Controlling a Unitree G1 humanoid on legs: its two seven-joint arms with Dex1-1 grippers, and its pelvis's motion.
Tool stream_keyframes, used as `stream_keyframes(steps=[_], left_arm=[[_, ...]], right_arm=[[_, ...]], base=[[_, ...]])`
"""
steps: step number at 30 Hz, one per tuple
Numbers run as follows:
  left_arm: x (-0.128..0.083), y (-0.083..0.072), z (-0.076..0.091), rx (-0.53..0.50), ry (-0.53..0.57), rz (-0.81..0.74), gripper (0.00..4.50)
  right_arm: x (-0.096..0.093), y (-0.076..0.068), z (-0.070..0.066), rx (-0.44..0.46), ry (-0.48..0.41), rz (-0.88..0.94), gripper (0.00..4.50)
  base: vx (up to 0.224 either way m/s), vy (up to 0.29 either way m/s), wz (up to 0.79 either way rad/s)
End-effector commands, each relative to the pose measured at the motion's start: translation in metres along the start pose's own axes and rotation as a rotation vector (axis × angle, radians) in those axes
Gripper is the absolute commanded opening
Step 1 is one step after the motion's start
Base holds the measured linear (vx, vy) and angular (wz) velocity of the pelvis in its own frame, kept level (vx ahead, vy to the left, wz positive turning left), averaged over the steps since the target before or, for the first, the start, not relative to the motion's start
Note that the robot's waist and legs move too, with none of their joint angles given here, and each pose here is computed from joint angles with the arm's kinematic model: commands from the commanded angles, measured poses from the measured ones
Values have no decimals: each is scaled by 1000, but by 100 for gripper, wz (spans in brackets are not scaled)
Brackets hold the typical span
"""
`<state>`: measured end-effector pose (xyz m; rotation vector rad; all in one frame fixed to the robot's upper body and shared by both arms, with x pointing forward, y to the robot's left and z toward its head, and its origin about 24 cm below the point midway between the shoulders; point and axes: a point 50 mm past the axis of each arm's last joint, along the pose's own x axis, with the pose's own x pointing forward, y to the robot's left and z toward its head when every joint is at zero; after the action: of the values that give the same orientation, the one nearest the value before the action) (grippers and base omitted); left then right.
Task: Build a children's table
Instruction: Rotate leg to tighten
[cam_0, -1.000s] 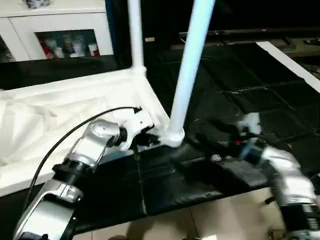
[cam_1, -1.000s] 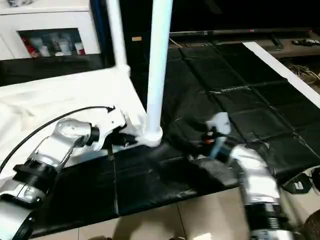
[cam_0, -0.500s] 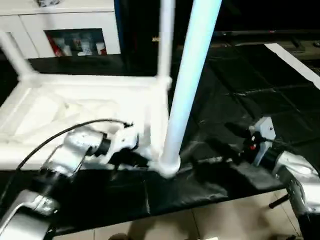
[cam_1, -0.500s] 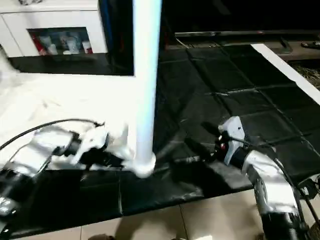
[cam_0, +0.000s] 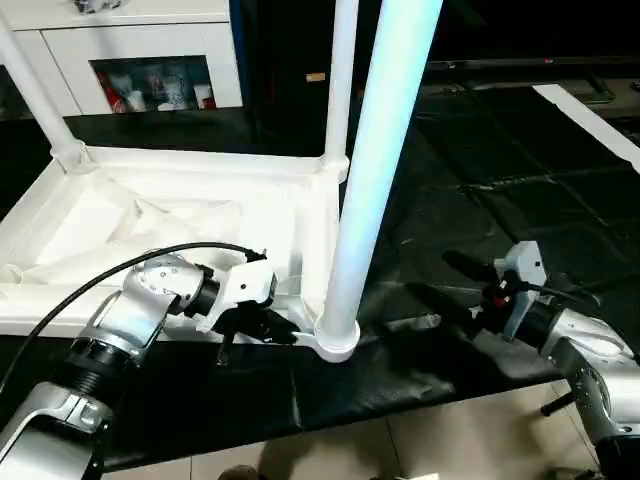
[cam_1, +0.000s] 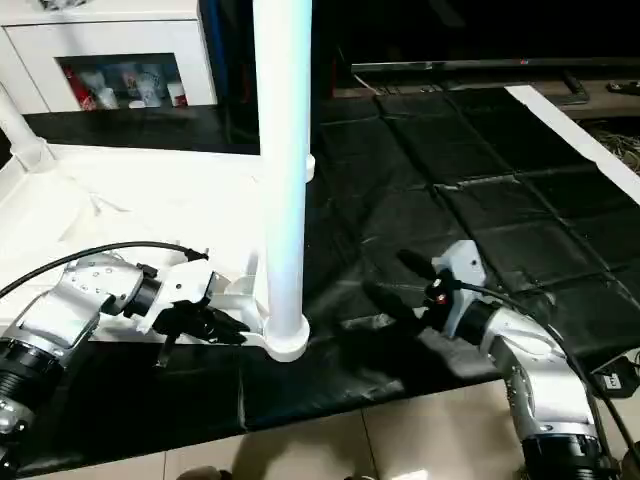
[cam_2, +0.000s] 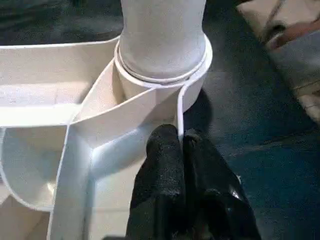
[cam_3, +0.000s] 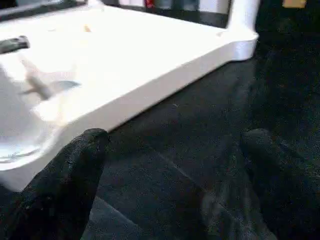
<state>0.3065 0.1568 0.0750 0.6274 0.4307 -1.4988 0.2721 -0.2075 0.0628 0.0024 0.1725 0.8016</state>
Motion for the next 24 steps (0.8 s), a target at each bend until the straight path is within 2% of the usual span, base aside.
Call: stream_keyframes(steps=[1, 5, 7, 14, 17, 20, 21, 23, 24], left_arm=[[-3, 10, -8, -23, 88, 103, 0], [0, 22, 2, -71, 18, 185, 0], [2, 26, 5, -41, 19, 189, 0], [3, 30, 9, -20, -10, 206, 0], [3, 33, 11, -50, -41, 252, 0], [4, 31, 14, -104, -88, 245, 0], [5, 27, 16, -124, -112, 229, 27], [5, 25, 17, -135, -133, 220, 27], [5, 24, 18, -141, -142, 217, 47]], right_arm=[[1, 3, 3, 4, -11, 15, 447], [5, 4, 2, 5, -13, 18, 447], [7, 5, 2, 8, -14, 24, 447], [9, 15, 7, 16, -42, 94, 447], [10, 22, 10, 27, -54, 169, 447], [15, 19, 11, 20, -67, 140, 447], [20, 15, 11, 16, -78, 109, 450], [25, 15, 12, 15, -89, 111, 450], [27, 16, 13, 16, -92, 119, 450]], base=[[0, 0, 0], [0, 0, 0], [0, 0, 0], [0, 0, 0], [0, 0, 0], [0, 0, 0], [0, 0, 0], [0, 0, 0], [0, 0, 0]])
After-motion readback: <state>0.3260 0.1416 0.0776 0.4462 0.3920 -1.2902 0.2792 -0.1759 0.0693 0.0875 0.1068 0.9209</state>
